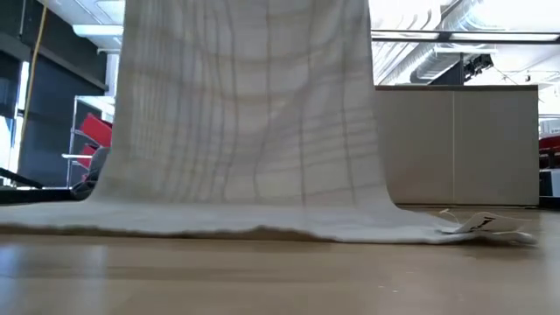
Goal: Fold towel
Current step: Fold the white patterned towel
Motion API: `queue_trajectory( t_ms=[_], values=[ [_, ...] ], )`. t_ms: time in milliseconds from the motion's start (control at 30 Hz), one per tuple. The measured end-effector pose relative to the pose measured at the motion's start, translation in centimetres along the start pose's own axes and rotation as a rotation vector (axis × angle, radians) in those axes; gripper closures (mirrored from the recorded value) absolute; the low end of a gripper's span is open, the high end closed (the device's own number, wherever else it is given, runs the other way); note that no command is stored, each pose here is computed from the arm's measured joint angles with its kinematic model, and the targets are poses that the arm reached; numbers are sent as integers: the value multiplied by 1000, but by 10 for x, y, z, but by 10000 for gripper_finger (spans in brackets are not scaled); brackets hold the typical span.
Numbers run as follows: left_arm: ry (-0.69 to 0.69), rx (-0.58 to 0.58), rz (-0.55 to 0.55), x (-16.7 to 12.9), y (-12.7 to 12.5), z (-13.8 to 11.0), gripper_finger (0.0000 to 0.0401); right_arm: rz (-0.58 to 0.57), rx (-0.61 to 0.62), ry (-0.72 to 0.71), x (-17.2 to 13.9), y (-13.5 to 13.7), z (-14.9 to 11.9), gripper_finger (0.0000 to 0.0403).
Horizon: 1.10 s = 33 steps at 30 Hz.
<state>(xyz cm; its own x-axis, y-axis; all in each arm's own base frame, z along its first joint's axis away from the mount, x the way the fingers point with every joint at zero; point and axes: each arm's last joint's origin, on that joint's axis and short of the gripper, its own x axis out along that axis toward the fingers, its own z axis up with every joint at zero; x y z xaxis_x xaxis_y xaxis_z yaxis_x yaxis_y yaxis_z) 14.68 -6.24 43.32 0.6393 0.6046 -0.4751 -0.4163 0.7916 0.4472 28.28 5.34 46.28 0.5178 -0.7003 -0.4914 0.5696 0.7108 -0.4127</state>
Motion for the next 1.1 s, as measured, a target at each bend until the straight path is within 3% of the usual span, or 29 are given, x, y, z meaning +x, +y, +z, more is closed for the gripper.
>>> queue_trajectory(
  t_ms=[100,267,400,567,833,967,1100],
  values=[
    [39,105,85,15,-3,-7,401,-71,-35,-7,16,6,-3,403],
    [115,57,176,31,15,-14,401,-154,-68,42,35,6,-11,403],
    [220,-1,28,33,20,-22,401,-41,-109,136,41,15,-20,403],
    [351,-13,-197,36,7,-30,401,163,-150,241,39,35,-34,403],
    [555,63,-374,56,-31,-62,401,223,-250,367,45,70,-71,403],
    [550,74,-323,60,-31,-63,401,101,-255,322,50,70,-76,403],
    [399,112,-125,52,-10,-46,401,-120,-242,133,43,57,-59,403]
  ],
)
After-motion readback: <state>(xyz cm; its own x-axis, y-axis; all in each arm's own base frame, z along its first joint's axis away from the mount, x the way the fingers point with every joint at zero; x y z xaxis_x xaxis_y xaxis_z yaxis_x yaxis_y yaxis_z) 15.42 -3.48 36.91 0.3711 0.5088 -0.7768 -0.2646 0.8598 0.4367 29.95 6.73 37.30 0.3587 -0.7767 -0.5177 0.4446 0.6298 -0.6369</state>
